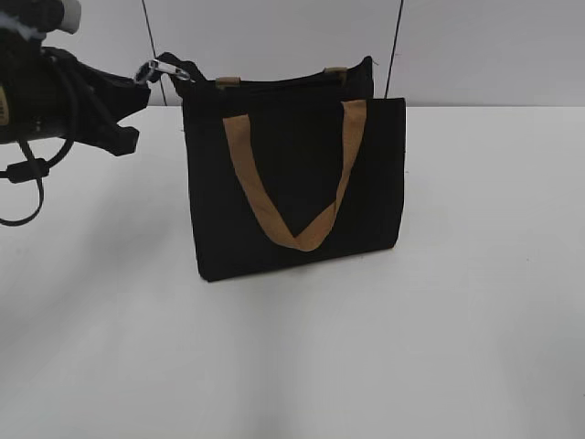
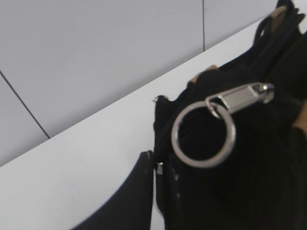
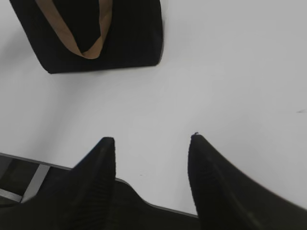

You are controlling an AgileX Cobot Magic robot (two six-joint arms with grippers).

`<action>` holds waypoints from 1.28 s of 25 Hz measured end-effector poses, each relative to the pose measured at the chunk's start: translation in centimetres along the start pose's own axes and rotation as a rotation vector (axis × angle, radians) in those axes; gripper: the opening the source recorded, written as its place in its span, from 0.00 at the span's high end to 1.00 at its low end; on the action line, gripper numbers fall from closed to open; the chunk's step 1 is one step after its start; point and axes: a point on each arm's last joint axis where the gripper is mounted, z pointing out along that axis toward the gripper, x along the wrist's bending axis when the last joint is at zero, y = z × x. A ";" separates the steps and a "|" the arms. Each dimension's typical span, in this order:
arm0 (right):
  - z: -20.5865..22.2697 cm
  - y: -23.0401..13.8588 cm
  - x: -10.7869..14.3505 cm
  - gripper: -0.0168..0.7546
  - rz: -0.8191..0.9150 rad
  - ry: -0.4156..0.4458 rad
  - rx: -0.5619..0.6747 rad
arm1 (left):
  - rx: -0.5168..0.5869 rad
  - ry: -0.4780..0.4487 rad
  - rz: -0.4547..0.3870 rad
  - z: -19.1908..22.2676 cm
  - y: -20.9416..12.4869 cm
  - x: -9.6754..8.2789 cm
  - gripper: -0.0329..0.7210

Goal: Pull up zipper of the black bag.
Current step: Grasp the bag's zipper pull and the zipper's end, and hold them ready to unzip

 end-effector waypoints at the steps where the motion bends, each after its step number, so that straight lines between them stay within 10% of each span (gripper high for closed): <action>1: 0.0 0.2 0.1 0.49 -0.007 0.013 0.000 | 0.005 -0.010 0.008 -0.2 0.3 -0.5 0.94; 32: 11.7 8.8 -1.1 0.49 -0.161 0.397 -0.027 | -0.177 -0.026 0.021 -4.5 6.2 -2.7 0.94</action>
